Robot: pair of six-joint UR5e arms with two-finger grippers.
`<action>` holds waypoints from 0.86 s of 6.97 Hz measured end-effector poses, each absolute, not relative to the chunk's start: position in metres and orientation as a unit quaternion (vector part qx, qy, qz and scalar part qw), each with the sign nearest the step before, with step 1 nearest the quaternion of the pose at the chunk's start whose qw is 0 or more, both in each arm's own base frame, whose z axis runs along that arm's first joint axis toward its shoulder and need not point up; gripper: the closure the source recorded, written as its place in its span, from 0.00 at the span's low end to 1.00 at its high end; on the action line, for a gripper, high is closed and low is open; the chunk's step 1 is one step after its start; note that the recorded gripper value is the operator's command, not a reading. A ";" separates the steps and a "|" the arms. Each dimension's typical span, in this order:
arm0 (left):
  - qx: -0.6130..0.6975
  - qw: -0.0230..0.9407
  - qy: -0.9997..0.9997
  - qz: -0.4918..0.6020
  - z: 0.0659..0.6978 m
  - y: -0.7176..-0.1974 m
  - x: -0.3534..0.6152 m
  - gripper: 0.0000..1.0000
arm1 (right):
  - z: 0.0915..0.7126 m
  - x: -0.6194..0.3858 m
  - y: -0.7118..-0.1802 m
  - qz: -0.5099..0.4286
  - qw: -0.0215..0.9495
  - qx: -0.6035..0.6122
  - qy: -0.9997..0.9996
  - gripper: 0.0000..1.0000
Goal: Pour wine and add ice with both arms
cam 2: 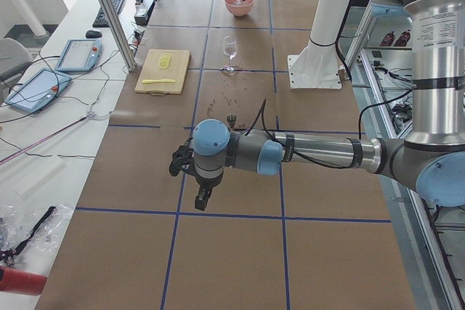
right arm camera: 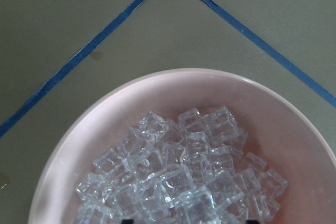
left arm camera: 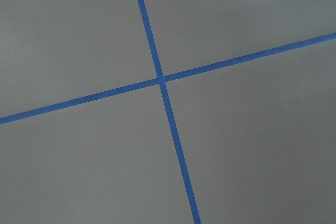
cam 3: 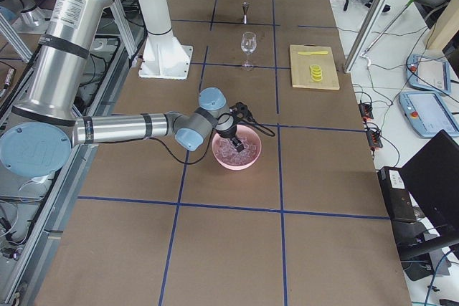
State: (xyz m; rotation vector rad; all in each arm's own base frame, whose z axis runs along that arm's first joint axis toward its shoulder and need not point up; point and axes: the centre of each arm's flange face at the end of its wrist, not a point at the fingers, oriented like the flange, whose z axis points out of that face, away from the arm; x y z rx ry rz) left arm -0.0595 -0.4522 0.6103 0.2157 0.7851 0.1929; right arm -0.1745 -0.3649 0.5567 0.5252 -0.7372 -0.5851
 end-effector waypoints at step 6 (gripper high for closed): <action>0.105 0.913 0.382 0.094 0.611 -0.452 -0.059 0.00 | 0.566 -0.186 -0.380 -0.311 0.853 0.250 -0.336 0.63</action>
